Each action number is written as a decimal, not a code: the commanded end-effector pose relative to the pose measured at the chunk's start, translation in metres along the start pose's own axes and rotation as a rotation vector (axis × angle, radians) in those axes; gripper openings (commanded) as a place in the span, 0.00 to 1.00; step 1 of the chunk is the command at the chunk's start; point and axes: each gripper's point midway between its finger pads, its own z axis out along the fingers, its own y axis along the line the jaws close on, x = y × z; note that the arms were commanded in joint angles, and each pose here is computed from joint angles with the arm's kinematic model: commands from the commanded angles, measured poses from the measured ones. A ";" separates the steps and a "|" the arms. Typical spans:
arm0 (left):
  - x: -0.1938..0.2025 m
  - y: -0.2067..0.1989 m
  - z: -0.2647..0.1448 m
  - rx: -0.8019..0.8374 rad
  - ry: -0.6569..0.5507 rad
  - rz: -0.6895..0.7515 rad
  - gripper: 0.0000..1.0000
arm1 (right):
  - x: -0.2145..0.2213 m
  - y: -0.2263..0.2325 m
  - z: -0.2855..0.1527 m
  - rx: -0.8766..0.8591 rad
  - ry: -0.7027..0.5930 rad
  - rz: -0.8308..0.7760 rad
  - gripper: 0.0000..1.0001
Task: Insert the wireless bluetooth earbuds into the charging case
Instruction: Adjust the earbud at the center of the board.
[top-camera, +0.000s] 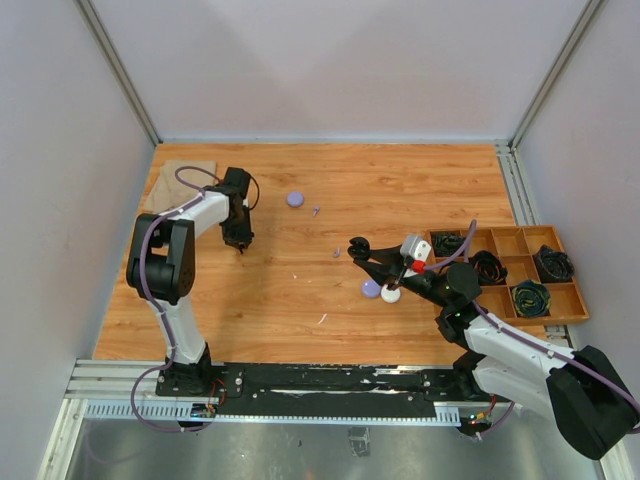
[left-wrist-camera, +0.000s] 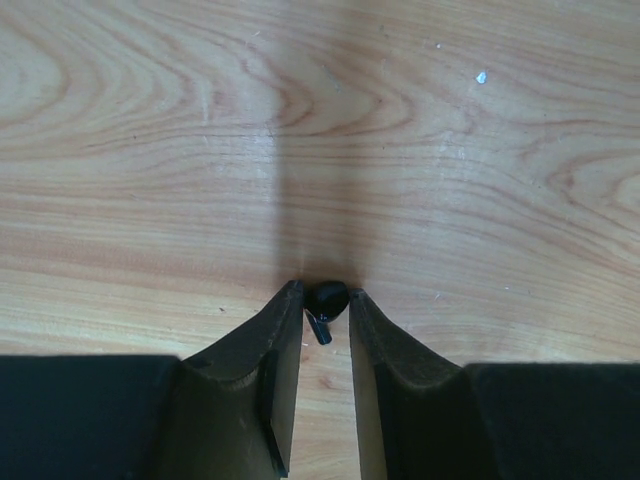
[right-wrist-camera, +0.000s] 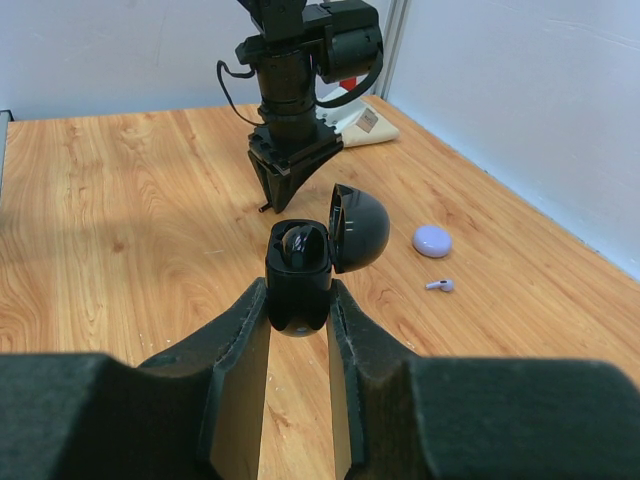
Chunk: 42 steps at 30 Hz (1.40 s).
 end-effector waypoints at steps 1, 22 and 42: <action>0.015 -0.010 0.012 0.011 0.053 0.066 0.29 | -0.010 0.002 0.001 -0.004 -0.034 -0.016 0.06; 0.099 -0.083 -0.022 0.090 0.096 0.437 0.28 | -0.011 0.003 0.000 -0.005 -0.033 -0.017 0.06; 0.107 -0.048 -0.033 -0.068 0.097 0.390 0.45 | -0.012 0.003 0.000 -0.008 -0.037 -0.017 0.06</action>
